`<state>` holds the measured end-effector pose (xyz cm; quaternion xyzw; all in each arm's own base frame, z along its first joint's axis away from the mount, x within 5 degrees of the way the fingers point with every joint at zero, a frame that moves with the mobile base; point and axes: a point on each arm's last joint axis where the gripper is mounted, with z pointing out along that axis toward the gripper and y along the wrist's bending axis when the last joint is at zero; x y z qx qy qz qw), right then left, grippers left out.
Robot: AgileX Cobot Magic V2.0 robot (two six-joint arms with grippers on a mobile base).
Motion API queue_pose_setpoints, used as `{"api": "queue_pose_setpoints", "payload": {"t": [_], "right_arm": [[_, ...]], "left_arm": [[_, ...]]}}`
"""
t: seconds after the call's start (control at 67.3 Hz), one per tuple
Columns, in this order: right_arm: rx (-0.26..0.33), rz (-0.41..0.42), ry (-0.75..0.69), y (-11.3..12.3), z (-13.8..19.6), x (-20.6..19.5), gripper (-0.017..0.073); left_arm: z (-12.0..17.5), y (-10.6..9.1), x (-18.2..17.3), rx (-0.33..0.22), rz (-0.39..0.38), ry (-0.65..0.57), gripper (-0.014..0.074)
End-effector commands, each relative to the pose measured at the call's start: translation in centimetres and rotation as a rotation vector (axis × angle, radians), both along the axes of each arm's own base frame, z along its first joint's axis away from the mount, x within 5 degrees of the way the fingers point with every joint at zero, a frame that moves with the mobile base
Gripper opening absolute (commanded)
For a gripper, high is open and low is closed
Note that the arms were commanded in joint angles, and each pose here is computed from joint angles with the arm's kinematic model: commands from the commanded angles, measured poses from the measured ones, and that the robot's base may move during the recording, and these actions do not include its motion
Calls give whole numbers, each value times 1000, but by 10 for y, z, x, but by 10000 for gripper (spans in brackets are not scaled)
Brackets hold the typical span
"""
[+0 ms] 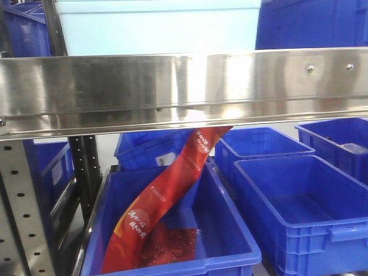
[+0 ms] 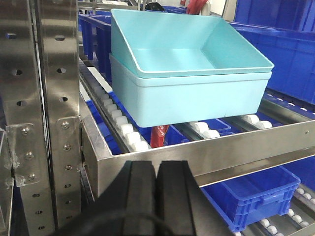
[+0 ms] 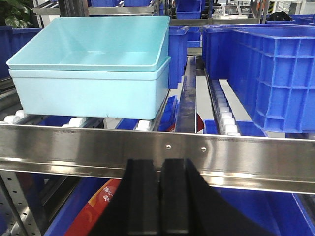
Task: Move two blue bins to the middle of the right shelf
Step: 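Lower the light blue bin onto the upper shelf rollers with both grippers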
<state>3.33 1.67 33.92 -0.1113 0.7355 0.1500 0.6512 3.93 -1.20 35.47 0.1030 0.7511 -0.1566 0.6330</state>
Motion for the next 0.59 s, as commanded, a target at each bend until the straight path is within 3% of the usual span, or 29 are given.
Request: {"api": "queue_pose_setpoints", "payload": {"t": [0.0,0.253,0.342,0.579], "right_arm": [[-2,-14,-39,-1,3,0,-162],[-2,-14,-39,-1,3,0,-162],[-2,-14,-39,-1,3,0,-162],[-2,-14,-39,-1,3,0,-162]], "left_arm": [[1,0,0,-5,-6,-18,-111],[1,0,-1,-9,-5,-25,-111],[-3,3,-3,-22,37,-63,-111],[-74,4,0,-76,145,-131,-111]]}}
